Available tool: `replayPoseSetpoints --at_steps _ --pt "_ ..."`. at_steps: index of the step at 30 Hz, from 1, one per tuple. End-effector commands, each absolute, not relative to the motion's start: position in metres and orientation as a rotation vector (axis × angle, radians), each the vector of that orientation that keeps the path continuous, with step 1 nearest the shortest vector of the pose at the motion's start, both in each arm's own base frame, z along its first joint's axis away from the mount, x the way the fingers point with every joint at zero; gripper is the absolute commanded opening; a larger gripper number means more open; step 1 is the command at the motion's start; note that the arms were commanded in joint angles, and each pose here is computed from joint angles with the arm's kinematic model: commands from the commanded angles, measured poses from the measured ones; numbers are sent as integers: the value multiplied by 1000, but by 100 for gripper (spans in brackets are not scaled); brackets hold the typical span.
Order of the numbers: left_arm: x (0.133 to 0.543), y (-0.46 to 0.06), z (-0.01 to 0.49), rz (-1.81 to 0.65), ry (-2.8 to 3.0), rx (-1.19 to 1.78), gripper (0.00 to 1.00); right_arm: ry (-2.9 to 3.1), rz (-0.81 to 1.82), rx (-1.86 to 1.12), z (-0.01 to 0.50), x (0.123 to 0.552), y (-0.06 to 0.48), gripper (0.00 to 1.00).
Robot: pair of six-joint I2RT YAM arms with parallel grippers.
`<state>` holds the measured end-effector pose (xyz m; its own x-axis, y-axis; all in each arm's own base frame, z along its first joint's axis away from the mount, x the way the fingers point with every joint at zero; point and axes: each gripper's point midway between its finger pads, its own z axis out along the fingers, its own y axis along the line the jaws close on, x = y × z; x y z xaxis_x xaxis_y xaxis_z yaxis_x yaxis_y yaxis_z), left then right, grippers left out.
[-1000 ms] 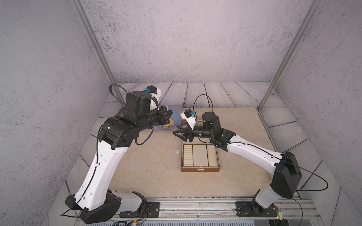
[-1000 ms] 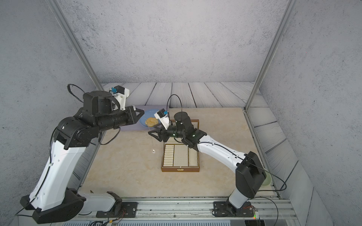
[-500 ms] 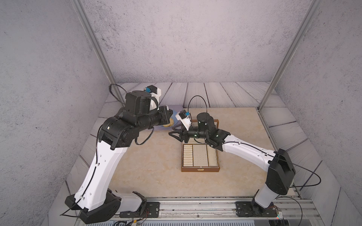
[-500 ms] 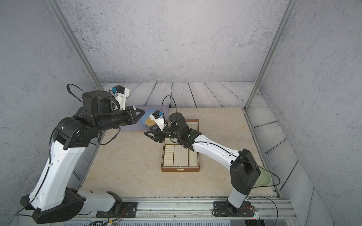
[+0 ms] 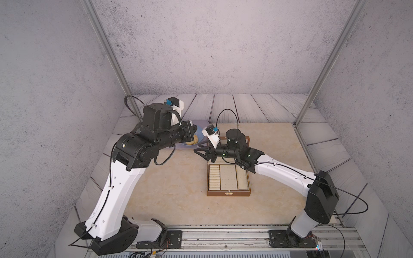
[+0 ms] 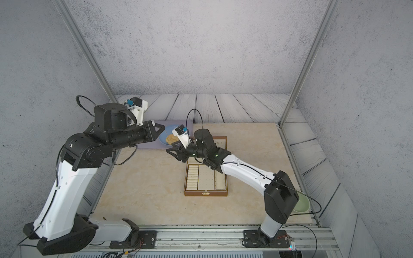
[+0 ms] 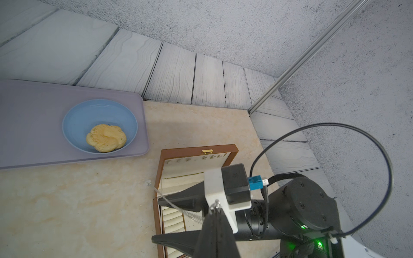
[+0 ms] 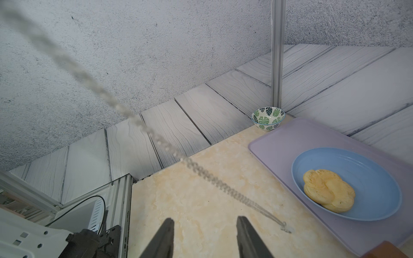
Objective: Put jewelry chain into jewelry box
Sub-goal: Pick up the necklace from the center of the board.
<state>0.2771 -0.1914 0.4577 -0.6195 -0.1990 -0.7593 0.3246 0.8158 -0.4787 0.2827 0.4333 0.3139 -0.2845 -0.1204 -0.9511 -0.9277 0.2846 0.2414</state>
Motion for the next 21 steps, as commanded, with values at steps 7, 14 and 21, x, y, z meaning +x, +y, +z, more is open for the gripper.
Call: replayPoseSetpoints --at_steps 7,14,21 --pt "281 -196 464 -750 2091 111 0 1588 1096 -954 336 270 415 48" --pt "280 -198 467 -767 2086 112 0 1558 1163 -977 344 265 428 48" --pt "277 -196 470 -774 2079 110 0 1558 1154 -965 342 273 436 47"
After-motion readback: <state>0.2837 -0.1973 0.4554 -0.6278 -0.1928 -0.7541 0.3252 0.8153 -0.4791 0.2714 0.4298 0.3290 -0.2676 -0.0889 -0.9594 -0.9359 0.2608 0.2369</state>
